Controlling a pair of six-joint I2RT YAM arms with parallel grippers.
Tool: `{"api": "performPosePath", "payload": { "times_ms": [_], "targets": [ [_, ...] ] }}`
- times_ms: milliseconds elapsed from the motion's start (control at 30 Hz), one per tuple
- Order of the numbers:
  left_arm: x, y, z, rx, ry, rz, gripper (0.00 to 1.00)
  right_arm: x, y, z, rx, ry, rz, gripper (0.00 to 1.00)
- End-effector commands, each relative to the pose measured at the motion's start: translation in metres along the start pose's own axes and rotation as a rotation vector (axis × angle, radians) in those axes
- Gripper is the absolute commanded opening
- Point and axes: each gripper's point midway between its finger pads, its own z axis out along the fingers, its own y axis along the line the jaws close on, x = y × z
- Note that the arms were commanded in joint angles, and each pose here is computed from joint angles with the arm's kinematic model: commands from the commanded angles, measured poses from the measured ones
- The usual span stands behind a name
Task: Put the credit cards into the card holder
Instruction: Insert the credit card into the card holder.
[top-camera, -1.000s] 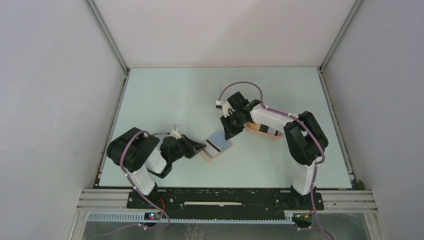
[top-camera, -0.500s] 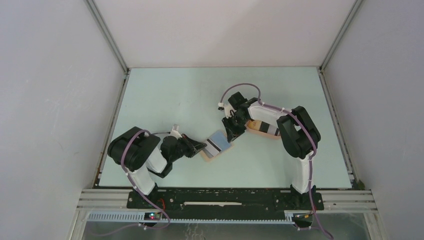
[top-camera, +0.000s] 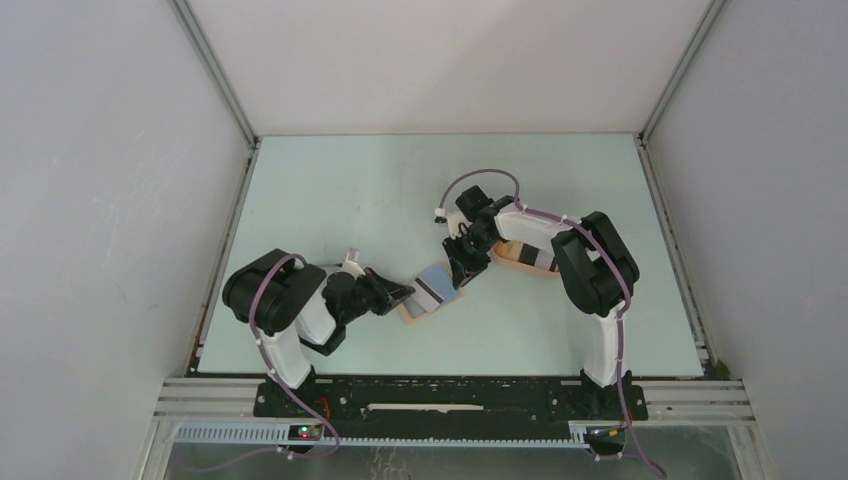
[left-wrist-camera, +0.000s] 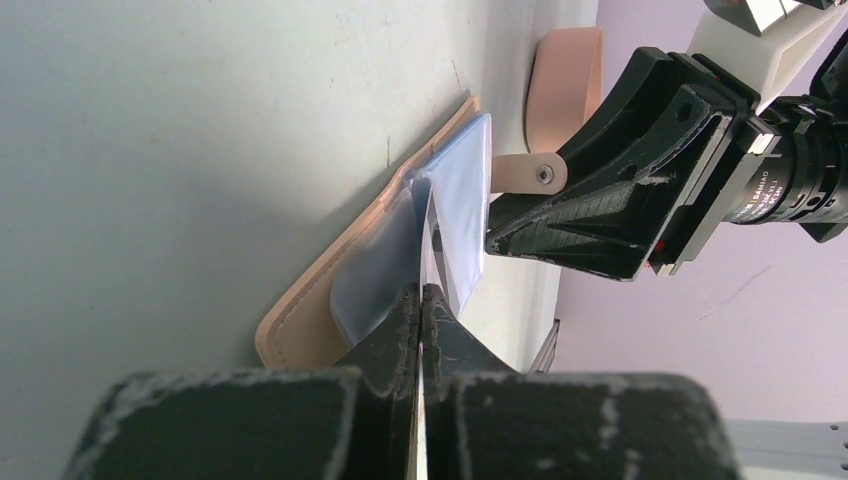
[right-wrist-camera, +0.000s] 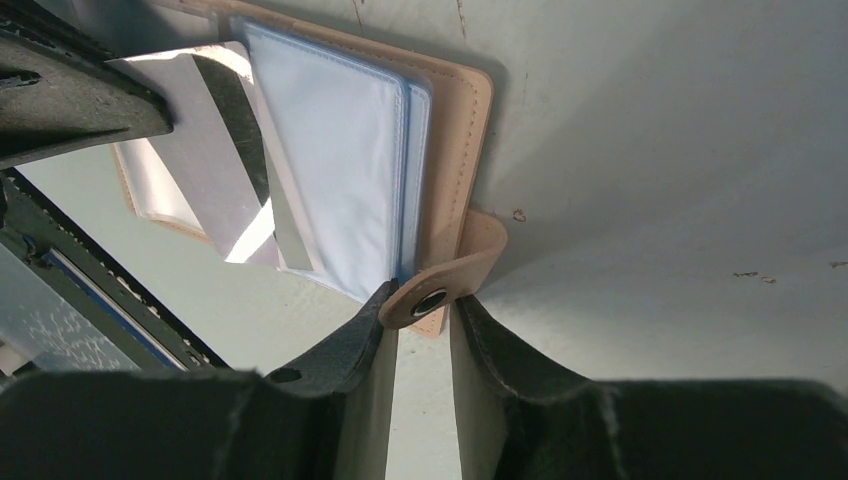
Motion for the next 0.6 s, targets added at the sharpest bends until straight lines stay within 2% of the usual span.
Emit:
{"api": "performPosePath", "payload": {
  "times_ms": [0, 567],
  "targets": [
    [0.0010, -0.0032, 0.0023, 0.019, 0.014, 0.018, 0.00, -0.0023, 0.0071, 0.0003, -0.023, 0.008, -0.006, 0.33],
    [0.0027, -0.0004, 0.0062, -0.030, 0.045, 0.007, 0.00, -0.0023, 0.0112, 0.0015, -0.026, 0.008, -0.016, 0.32]
  ]
}}
